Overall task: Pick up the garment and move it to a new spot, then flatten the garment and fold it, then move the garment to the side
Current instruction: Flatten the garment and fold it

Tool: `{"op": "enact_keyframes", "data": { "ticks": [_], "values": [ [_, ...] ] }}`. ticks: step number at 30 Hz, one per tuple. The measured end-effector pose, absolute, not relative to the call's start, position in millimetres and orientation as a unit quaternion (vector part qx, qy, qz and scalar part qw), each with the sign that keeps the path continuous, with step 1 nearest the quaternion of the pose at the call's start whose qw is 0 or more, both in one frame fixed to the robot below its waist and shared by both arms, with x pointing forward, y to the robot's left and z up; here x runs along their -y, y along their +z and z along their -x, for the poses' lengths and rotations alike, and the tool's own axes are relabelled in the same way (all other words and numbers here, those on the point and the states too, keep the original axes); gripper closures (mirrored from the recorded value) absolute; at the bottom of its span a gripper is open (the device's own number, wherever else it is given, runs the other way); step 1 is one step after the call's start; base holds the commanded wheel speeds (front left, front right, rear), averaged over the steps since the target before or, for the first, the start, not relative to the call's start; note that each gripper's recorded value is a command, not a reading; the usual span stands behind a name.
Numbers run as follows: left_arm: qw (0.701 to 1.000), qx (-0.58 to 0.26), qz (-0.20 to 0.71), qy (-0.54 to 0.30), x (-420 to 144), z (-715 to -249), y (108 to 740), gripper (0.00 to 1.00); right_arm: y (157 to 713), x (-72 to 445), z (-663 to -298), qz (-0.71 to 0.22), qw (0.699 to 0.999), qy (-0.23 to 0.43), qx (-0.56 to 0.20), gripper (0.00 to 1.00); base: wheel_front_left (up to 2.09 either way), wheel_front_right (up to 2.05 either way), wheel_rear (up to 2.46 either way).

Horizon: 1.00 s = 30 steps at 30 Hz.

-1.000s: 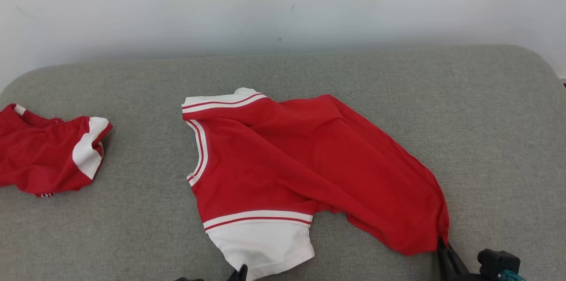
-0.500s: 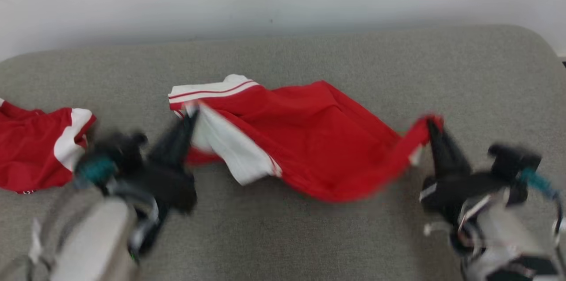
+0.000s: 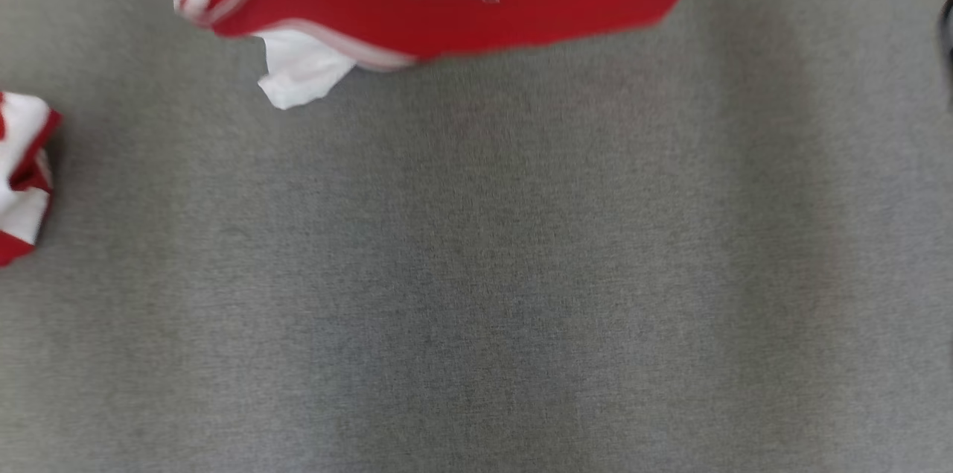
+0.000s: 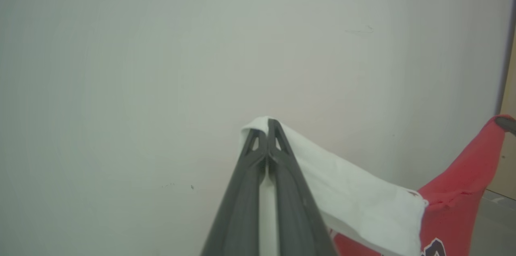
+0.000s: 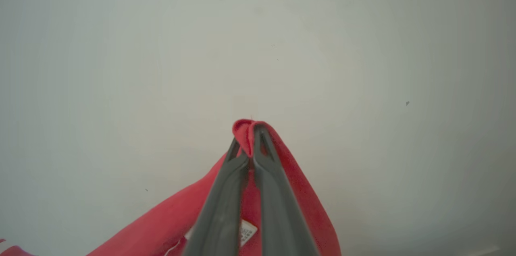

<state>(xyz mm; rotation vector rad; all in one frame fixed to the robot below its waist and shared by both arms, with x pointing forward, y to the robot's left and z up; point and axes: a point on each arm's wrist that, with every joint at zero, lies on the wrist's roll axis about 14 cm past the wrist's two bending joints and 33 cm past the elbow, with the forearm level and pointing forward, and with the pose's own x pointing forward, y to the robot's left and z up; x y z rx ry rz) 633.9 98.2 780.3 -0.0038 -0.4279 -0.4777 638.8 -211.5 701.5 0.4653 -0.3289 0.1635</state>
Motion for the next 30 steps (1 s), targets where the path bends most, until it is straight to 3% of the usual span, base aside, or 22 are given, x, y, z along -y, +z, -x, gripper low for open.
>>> {"op": "enact_keyframes", "data": {
  "ticks": [7, 14, 30],
  "values": [
    [0.948, 0.251, -0.007, -0.197, -112.4, -684.8, 831.0, 1.00, 749.4, 213.3, -693.1, -0.197, 0.958, 0.073, 0.196, 1.00, 0.00, 0.00, 0.00],
    [0.940, 0.287, 0.008, -0.186, -105.0, -705.4, 862.8, 1.00, 786.8, 231.1, -712.7, -0.151, 0.963, 0.042, 0.220, 1.00, 0.00, 0.00, 0.00],
    [0.958, 0.235, 0.017, -0.164, -109.7, -748.5, 807.0, 1.00, 737.5, 225.7, -744.5, -0.136, 0.977, 0.023, 0.162, 1.00, 0.00, 0.00, 0.00]
  ]
}}
